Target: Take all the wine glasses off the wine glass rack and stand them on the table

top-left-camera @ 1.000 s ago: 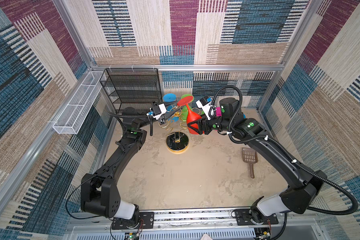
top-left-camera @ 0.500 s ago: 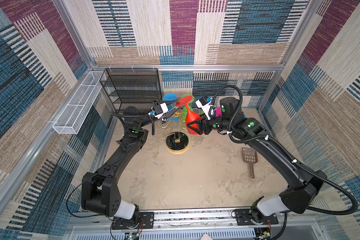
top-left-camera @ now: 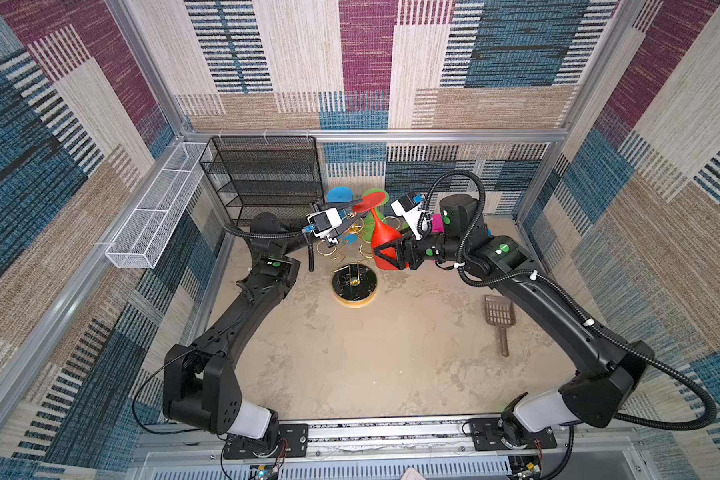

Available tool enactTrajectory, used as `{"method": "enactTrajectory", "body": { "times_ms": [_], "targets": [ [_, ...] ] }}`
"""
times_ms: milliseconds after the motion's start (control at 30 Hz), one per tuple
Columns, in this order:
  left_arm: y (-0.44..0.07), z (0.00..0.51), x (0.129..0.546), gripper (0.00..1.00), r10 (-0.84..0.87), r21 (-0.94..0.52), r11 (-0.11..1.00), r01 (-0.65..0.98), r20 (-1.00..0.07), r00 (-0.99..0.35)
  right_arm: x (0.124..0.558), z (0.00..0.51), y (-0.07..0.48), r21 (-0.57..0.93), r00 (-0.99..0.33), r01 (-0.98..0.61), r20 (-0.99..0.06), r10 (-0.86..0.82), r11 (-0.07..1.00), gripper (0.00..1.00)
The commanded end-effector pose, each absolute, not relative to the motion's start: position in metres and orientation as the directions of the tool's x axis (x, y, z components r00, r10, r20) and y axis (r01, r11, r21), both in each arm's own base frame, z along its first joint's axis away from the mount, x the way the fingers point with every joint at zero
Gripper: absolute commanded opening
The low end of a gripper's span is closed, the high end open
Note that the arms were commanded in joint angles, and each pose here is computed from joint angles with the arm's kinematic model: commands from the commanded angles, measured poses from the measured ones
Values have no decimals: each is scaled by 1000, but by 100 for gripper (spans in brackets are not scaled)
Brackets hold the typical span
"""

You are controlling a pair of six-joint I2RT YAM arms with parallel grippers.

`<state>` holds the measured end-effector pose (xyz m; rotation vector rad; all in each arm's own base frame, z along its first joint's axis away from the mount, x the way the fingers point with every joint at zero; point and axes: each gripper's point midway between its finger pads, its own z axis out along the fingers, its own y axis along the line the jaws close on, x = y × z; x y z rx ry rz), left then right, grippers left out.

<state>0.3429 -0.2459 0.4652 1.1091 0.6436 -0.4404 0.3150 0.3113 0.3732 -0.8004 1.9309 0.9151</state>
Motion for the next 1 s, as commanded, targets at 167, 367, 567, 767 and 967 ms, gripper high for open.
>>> {"method": "enactTrajectory", "body": {
  "times_ms": [167, 367, 567, 767, 967],
  "targets": [
    [-244, 478, 334, 10, -7, 728, 407, 552, -601, 799, 313, 381, 315, 305, -439, -806, -883, -168, 506, 49],
    [-243, 478, 337, 0, 6, 724, 426, 542, -601, 799, 312, 383, 315, 309, -438, -809, -885, -160, 501, 60],
    [-241, 479, 338, 0, 9, 721, 438, 537, -601, 799, 308, 396, 312, 303, -413, -814, -902, -128, 496, 81],
    [-239, 477, 340, 0, 12, 697, 455, 554, -627, 779, 306, 412, 307, 294, -381, -814, -921, -78, 500, 96],
    [-232, 477, 347, 0, 28, 612, 507, 607, -716, 698, 299, 438, 290, 282, -323, -816, -946, 7, 504, 99]
  ]
}}
